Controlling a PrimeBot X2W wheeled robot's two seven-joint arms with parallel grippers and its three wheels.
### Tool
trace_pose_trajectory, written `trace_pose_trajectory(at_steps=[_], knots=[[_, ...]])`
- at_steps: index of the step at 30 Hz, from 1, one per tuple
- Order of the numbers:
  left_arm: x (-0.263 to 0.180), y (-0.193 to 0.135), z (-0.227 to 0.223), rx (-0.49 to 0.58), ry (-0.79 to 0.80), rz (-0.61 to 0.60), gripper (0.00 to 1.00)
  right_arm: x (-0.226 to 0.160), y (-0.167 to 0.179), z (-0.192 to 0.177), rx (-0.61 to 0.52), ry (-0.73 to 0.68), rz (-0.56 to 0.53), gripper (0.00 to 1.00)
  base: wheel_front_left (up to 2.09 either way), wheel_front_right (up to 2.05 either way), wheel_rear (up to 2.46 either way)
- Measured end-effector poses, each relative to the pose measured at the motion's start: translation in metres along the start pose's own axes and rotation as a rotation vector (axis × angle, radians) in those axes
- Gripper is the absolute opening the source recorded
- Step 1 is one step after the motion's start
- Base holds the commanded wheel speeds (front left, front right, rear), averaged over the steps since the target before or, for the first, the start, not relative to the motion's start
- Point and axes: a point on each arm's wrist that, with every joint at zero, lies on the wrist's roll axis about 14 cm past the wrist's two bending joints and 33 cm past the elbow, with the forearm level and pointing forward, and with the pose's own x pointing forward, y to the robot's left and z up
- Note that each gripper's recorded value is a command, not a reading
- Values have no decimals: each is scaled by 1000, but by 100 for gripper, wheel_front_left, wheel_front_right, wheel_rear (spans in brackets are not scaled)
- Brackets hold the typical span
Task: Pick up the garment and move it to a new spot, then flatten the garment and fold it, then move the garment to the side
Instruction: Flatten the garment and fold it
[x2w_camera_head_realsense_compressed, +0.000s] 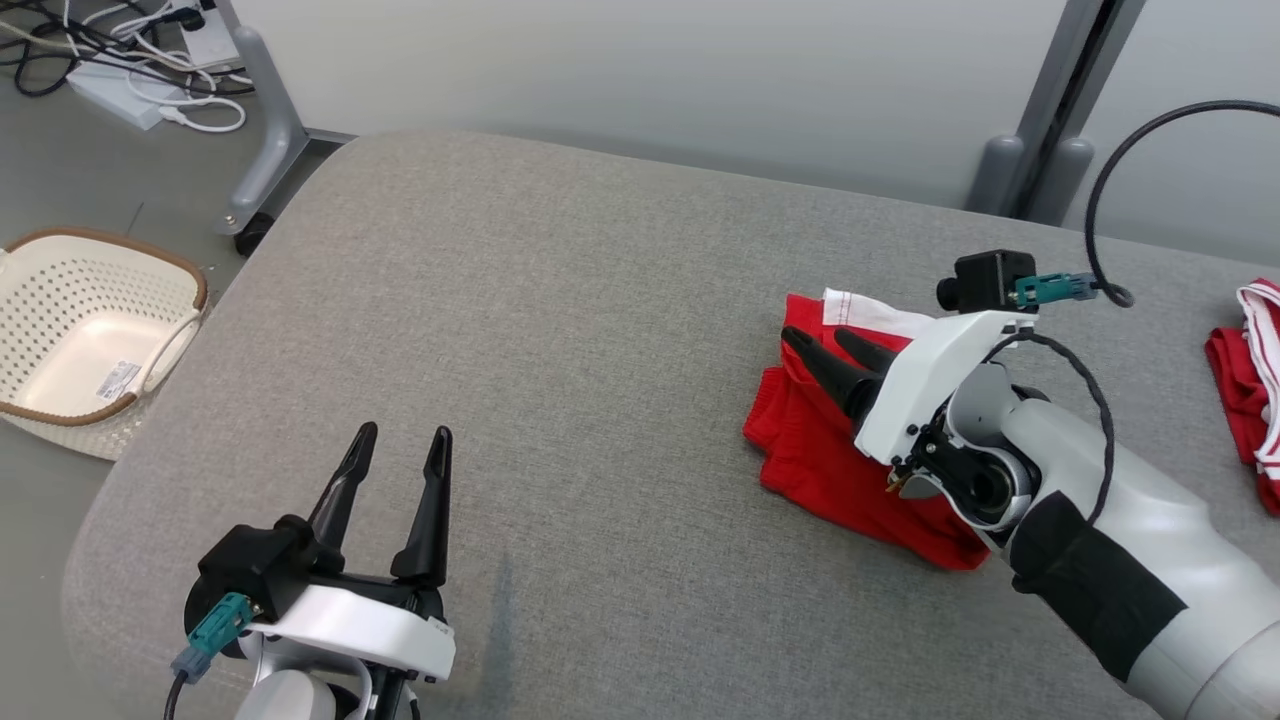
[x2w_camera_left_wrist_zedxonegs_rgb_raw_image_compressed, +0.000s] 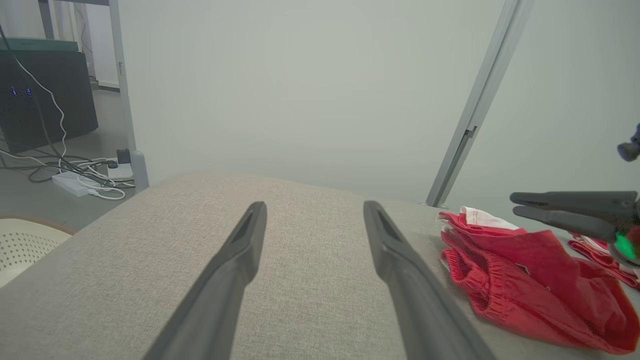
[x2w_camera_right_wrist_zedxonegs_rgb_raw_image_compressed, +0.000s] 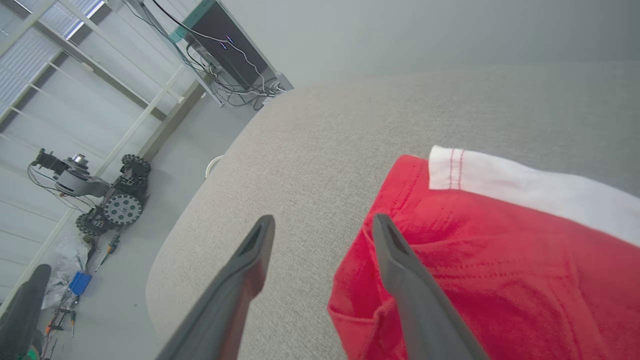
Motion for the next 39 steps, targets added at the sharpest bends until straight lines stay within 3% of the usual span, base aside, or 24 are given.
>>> trace_pose_trajectory(at_steps=[5, 13, 17, 26, 27, 29, 34, 39], knots=[[5, -10, 1, 0, -6, -37, 100, -24, -7, 32, 24, -138, 1, 100, 0, 0, 0], [12, -31, 3, -5, -15, -101, 100, -84, -76, 65, -6, -287, -186, 100, 0, 0, 0], [12, -35, 2, -8, -12, -115, 100, -101, -105, 53, -10, -264, -278, 100, 0, 0, 0], [10, -33, 1, -4, -7, -111, 100, -94, -112, 37, -5, -213, -308, 100, 0, 0, 0], [10, -32, 1, -3, -7, -107, 100, -92, -111, 35, -7, -207, -306, 91, 0, 0, 0], [8, -29, 1, -1, -7, -98, 100, -90, -115, 35, -32, -194, -320, 0, 0, 0, 0], [5, -21, 0, -2, -4, -74, 100, -88, -135, 17, -65, -97, -386, 0, 0, 0, 0], [4, -13, 0, -4, 0, -46, 100, -68, -125, -6, -50, -4, -353, 0, 0, 0, 0]])
